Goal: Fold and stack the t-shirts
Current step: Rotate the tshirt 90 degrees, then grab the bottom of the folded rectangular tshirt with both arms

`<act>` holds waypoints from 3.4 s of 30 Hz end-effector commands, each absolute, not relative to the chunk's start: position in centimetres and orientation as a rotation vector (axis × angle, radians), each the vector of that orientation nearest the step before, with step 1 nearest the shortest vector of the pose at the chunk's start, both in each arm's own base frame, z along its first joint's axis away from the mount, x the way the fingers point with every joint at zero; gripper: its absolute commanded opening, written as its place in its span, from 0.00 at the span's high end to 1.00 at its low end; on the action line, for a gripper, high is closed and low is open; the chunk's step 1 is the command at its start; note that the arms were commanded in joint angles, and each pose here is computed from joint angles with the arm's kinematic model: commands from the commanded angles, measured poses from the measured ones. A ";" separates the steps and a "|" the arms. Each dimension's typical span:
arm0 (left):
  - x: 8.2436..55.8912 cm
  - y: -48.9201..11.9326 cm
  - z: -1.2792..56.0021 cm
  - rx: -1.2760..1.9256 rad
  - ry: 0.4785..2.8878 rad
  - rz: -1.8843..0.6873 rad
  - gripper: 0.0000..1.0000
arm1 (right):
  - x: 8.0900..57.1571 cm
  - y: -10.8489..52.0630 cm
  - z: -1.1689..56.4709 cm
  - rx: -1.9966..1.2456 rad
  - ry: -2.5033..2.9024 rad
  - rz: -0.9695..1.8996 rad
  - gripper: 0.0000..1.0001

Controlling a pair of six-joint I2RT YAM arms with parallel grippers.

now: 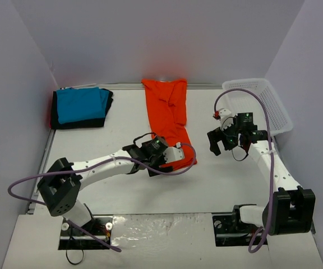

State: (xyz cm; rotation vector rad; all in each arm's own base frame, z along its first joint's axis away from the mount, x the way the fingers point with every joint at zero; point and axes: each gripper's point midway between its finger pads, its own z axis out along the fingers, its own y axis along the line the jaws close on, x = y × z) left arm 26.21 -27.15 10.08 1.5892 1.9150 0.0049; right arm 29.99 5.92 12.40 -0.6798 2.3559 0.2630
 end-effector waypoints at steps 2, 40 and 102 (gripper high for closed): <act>27.8 -29.3 12.0 1.476 1.844 0.036 0.06 | 30.9 4.9 13.3 -0.639 2.328 0.163 0.00; 24.6 -32.6 4.8 1.626 1.924 -0.165 0.30 | 31.3 2.5 11.0 -0.588 2.407 -0.008 0.00; 26.1 -26.0 6.3 1.329 2.193 -0.528 0.97 | 22.5 20.0 5.7 -1.726 1.758 0.799 0.15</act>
